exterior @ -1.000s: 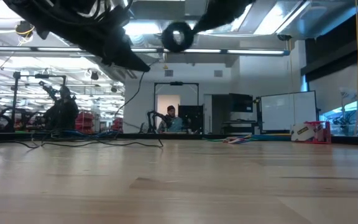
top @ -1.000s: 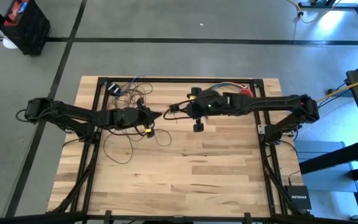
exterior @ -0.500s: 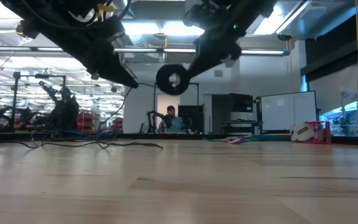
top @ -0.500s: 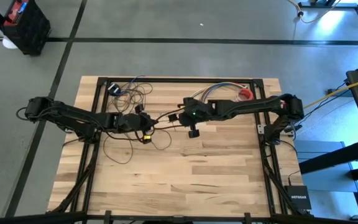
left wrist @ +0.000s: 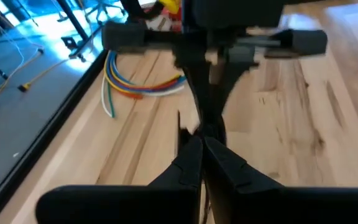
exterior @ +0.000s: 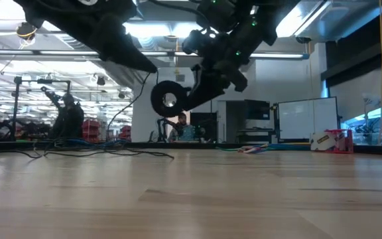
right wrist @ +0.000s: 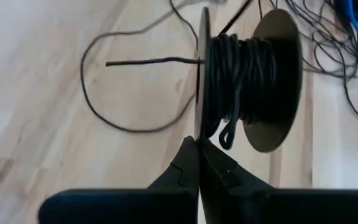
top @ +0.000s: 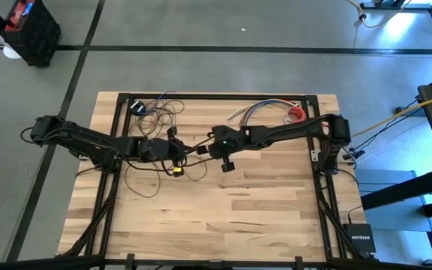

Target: Coiling cords

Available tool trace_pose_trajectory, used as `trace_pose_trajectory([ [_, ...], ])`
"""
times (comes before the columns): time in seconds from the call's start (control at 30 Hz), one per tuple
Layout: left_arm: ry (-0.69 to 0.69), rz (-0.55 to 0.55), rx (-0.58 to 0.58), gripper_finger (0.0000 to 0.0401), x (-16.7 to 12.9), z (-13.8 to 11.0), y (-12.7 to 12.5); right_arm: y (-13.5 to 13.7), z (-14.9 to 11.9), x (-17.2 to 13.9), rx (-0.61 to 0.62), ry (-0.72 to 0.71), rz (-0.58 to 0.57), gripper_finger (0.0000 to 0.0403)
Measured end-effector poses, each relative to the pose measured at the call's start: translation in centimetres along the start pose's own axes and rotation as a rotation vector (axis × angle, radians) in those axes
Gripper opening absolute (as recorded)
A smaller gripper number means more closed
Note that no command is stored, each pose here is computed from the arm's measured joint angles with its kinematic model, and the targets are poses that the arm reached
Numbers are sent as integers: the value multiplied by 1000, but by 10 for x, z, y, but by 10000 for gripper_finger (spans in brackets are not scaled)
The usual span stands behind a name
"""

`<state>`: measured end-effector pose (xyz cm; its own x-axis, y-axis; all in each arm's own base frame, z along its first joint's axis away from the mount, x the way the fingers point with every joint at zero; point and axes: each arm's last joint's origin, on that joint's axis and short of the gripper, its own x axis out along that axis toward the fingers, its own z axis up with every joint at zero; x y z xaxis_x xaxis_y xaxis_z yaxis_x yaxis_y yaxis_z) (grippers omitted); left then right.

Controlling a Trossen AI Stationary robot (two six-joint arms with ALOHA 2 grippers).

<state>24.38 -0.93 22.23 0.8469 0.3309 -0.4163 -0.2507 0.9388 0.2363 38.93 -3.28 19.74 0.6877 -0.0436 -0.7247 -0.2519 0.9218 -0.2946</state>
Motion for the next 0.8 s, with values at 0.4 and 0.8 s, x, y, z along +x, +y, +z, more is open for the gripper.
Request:
trace_pose_trajectory([
  [0.4, 4, 25, 26, 6, 16, -4, 1, -1, 8, 0, 0, -114, 38, 0],
  [0.8, 19, -4, 140, 6, 11, -1, -5, 3, 2, 5, -51, -82, 110, 0],
])
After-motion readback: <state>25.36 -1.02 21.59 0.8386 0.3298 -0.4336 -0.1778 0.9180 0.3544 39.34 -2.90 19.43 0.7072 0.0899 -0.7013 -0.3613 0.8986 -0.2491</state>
